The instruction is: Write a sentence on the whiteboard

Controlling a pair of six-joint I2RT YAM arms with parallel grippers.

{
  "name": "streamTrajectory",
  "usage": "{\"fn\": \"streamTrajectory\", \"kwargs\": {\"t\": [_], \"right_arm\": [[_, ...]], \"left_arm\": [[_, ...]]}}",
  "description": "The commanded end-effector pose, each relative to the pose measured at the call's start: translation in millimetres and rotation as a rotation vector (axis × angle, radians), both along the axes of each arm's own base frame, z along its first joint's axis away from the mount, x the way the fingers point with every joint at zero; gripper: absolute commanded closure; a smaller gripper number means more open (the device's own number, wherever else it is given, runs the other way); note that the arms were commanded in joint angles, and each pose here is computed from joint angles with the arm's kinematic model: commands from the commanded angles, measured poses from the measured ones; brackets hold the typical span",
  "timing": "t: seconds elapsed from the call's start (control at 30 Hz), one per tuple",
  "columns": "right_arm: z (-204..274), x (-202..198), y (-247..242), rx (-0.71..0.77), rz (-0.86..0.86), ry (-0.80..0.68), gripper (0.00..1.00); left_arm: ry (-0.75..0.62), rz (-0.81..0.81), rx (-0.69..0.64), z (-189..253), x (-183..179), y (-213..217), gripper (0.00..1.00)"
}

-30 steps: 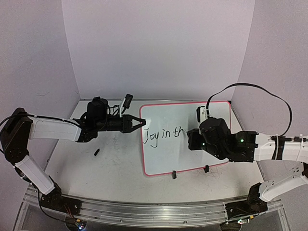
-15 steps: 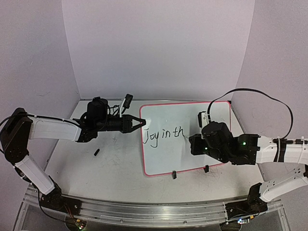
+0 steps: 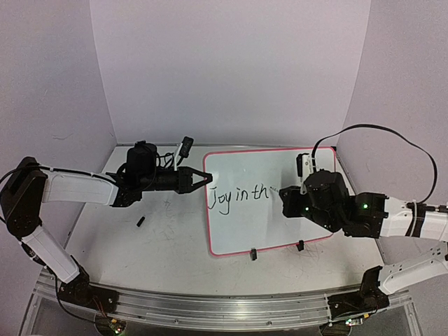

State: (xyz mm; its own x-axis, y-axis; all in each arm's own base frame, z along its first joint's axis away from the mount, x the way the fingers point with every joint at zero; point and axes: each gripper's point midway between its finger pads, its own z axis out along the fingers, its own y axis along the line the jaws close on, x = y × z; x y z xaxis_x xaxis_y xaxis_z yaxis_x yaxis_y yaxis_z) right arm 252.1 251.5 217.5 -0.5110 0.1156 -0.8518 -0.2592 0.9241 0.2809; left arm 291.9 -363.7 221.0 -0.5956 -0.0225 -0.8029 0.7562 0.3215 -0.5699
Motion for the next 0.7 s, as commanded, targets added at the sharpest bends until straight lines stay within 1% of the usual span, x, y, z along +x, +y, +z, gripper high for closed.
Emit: {"fn": "streamTrajectory", "kwargs": {"t": [0.0,0.67], "right_arm": [[-1,5,11,0.007,0.019,-0.010,1.00],[-24,5,-3,-0.042,-0.036,0.028,1.00]], "left_arm": [[-0.032,0.077,0.008,5,12,8,1.00],[-0.030,0.074,0.009,4,13,7,1.00]]}}
